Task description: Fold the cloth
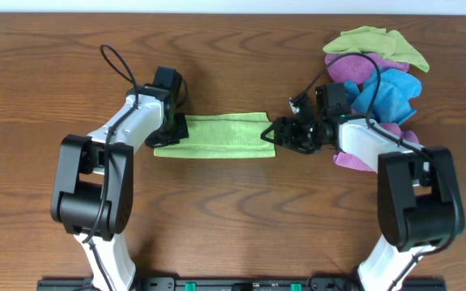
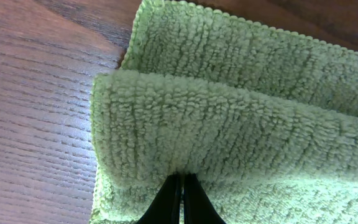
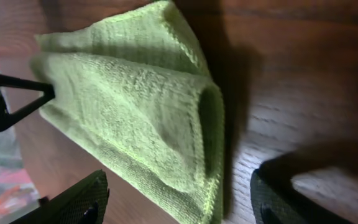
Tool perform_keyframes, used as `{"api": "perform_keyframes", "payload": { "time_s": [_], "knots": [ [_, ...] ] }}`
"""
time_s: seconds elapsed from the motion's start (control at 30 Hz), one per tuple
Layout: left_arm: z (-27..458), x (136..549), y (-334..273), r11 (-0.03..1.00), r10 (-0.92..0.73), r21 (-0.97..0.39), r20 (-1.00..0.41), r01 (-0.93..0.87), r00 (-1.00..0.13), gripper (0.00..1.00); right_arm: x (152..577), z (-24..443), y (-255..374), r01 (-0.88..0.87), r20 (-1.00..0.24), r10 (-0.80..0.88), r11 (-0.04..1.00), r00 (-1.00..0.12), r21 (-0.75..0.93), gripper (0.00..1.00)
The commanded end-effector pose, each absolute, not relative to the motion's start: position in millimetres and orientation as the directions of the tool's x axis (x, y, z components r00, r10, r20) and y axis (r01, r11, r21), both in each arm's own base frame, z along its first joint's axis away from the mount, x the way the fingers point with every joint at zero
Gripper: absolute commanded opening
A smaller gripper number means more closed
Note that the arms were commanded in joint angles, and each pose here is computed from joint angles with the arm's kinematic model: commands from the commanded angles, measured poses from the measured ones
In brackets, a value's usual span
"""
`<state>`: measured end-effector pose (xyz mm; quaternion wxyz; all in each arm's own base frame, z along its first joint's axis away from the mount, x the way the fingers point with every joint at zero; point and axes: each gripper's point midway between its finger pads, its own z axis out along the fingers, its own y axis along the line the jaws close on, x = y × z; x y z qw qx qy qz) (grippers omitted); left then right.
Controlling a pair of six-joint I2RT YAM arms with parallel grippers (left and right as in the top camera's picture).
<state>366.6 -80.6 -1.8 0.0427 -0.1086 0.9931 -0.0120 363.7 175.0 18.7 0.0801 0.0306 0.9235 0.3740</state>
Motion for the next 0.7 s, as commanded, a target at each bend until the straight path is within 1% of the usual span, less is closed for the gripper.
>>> {"api": "perform_keyframes", "payload": {
  "time_s": [0.0, 0.13, 0.27, 0.33, 0.37, 0.47, 0.53, 0.57, 0.67],
  "knots": [
    [-6, 359, -83, 0.974, -0.224, -0.042, -0.049, -0.222, -0.973, 0.06, 357, -5, 174, 0.03, -0.072, 0.111, 0.719, -0.991, 0.695, 0.74],
    [-6, 360, -83, 0.974, -0.224, -0.043, -0.052, -0.222, -0.973, 0.06, 354, -18, 180, 0.057, -0.034, 0.114, 0.71, -0.993, 0.702, 0.68],
    [-6, 360, -83, 0.974, -0.224, -0.043, -0.051, -0.222, -0.973, 0.06, 352, -19, 190, 0.03, -0.044, 0.088, 0.701, -0.995, 0.713, 0.68],
    [-6, 360, -83, 0.974, -0.224, -0.043, -0.051, -0.222, -0.973, 0.06, 354, -18, 192, 0.019, -0.056, 0.084, 0.699, -0.995, 0.715, 0.64],
    [-6, 360, -83, 0.974, -0.224, -0.043, -0.051, -0.222, -0.973, 0.06, 354, -18, 192, 0.018, -0.058, 0.085, 0.699, -0.995, 0.715, 0.6],
    [-6, 361, -83, 0.974, -0.224, -0.044, -0.053, -0.222, -0.973, 0.06, 355, -17, 191, 0.019, -0.06, 0.088, 0.698, -0.994, 0.716, 0.32],
    [-3, 362, -83, 0.973, -0.226, -0.047, -0.06, -0.224, -0.972, 0.06, 357, -17, 188, 0.022, -0.062, 0.096, 0.698, -0.993, 0.716, 0.09],
    [1, 364, -82, 0.973, -0.229, -0.051, -0.067, -0.226, -0.971, 0.06, 358, -16, 187, 0.026, -0.061, 0.1, 0.695, -0.993, 0.718, 0.02],
    [24, 371, -79, 0.973, -0.228, -0.067, -0.107, -0.222, -0.968, 0.06, 361, -9, 184, 0.031, -0.057, 0.109, 0.673, -0.992, 0.739, 0.01]
  ]
}}
